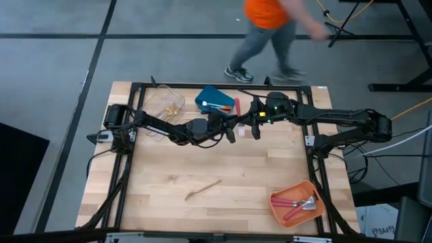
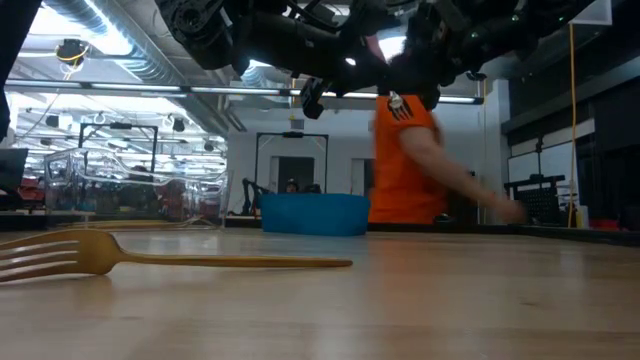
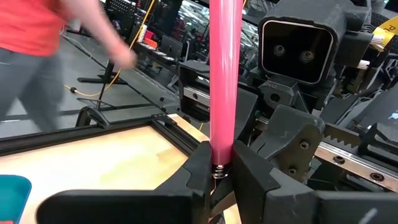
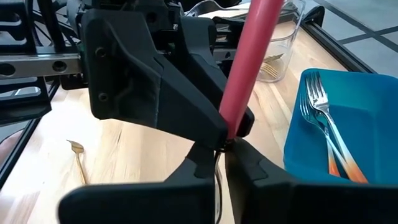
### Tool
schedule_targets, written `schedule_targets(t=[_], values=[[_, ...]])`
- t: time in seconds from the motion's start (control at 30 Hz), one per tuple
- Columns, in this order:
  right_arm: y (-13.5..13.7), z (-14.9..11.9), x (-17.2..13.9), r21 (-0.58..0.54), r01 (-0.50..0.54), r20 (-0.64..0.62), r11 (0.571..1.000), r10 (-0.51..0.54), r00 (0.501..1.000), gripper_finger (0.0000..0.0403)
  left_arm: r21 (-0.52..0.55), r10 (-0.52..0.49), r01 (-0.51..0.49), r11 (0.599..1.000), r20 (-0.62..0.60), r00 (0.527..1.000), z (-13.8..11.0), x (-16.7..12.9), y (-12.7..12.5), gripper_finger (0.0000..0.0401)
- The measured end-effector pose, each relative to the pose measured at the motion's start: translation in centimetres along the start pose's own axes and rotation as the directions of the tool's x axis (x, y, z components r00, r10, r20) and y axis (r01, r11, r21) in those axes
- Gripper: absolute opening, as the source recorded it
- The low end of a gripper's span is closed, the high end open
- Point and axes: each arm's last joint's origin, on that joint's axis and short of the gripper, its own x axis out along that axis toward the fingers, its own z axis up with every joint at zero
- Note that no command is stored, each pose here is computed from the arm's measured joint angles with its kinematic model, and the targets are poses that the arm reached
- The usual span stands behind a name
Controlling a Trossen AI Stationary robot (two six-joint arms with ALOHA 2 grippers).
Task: Sort silverware by color (type)
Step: Put the pink fork into the orange bin
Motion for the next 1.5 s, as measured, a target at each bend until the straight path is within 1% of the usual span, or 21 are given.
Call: schedule_targets(t=[0.53, 0.63, 0.87, 1.03, 1.13, 1.33, 1.5], values=[[0.0, 0.0, 0.0, 0.000, 0.002, -0.001, 1.000, -0.002, 1.000, 0.0001, 0.001, 0.001, -0.001, 1.000, -0.003, 1.000, 0.0, 0.0, 0.0, 0.0040], [0.0, 0.0, 0.0, 0.000, 0.002, -0.001, 1.000, -0.002, 1.000, 0.0000, 0.001, -0.002, 0.002, 1.000, -0.004, 1.000, 0.0, 0.0, 0.0, 0.0054], [0.0, 0.0, 0.0, -0.005, 0.001, 0.004, 1.000, -0.001, 1.000, 0.0000, -0.001, -0.004, 0.004, 1.000, -0.008, 1.000, -0.1, 0.0, 0.0, 0.0108], [0.0, 0.1, -0.2, -0.004, 0.003, 0.003, 1.000, -0.003, 1.000, 0.0000, 0.003, -0.011, 0.011, 1.000, -0.011, 1.000, -0.1, 0.0, 0.0, 0.0116], [0.1, 0.2, -0.7, -0.017, 0.030, 0.009, 0.999, -0.029, 1.000, 0.0000, 0.014, -0.014, 0.014, 1.000, -0.010, 1.000, 0.0, 0.0, 0.0, 0.0115], [0.3, 0.5, -2.3, -0.044, 0.118, 0.009, 0.992, -0.118, 0.993, 0.0000, 0.086, -0.035, 0.037, 0.996, -0.021, 0.999, -0.3, -0.3, -0.6, 0.0115], [0.7, 0.4, -3.7, -0.040, 0.132, -0.013, 0.990, -0.133, 0.991, 0.0000, 0.113, -0.043, 0.046, 0.993, -0.031, 0.999, -0.6, -0.6, -1.0, 0.0115]])
